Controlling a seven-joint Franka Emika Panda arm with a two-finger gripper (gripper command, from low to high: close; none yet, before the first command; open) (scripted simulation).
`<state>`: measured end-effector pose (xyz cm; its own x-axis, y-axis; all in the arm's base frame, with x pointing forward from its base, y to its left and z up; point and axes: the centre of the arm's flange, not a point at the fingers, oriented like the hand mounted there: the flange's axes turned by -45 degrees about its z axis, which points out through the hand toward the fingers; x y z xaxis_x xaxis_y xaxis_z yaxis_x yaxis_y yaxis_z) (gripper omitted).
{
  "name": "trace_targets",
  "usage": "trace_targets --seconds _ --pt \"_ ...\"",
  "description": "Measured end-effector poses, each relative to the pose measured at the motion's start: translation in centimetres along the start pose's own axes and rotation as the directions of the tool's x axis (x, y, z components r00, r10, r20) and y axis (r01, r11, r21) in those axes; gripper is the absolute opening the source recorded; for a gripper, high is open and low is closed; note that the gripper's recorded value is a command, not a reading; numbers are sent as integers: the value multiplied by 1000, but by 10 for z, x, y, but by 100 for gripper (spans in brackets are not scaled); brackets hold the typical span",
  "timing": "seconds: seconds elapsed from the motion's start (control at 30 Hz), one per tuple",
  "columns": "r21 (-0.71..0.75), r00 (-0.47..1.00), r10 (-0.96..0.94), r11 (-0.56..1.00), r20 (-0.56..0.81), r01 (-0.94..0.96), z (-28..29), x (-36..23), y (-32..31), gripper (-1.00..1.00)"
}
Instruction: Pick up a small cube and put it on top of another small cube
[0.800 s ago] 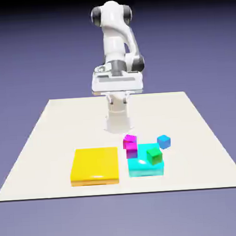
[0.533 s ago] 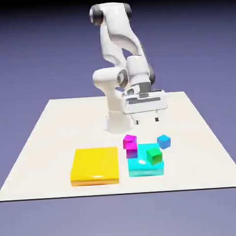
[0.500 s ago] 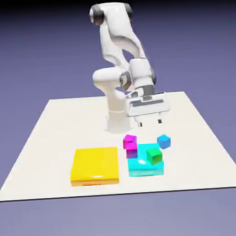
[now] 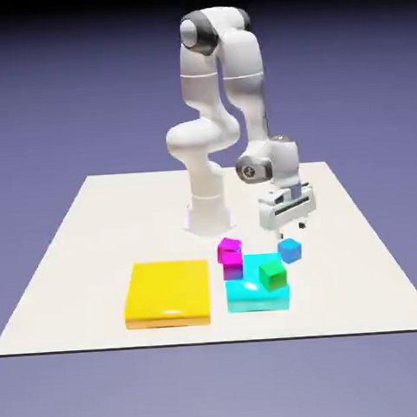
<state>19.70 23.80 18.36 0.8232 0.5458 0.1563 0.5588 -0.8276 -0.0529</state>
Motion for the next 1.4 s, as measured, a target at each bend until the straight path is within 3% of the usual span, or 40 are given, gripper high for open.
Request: trace_targets --seconds 0.33,0.67,0.7,1.4 --pt "22 1000 6 1000 -8 -6 27 4 0 0" --pt "-46 1000 2 999 -9 -2 54 -9 10 0" --pt "-54 1000 1 999 -8 -1 56 -11 10 -100" --pt "9 1000 5 1000 -1 -5 4 2 0 -100"
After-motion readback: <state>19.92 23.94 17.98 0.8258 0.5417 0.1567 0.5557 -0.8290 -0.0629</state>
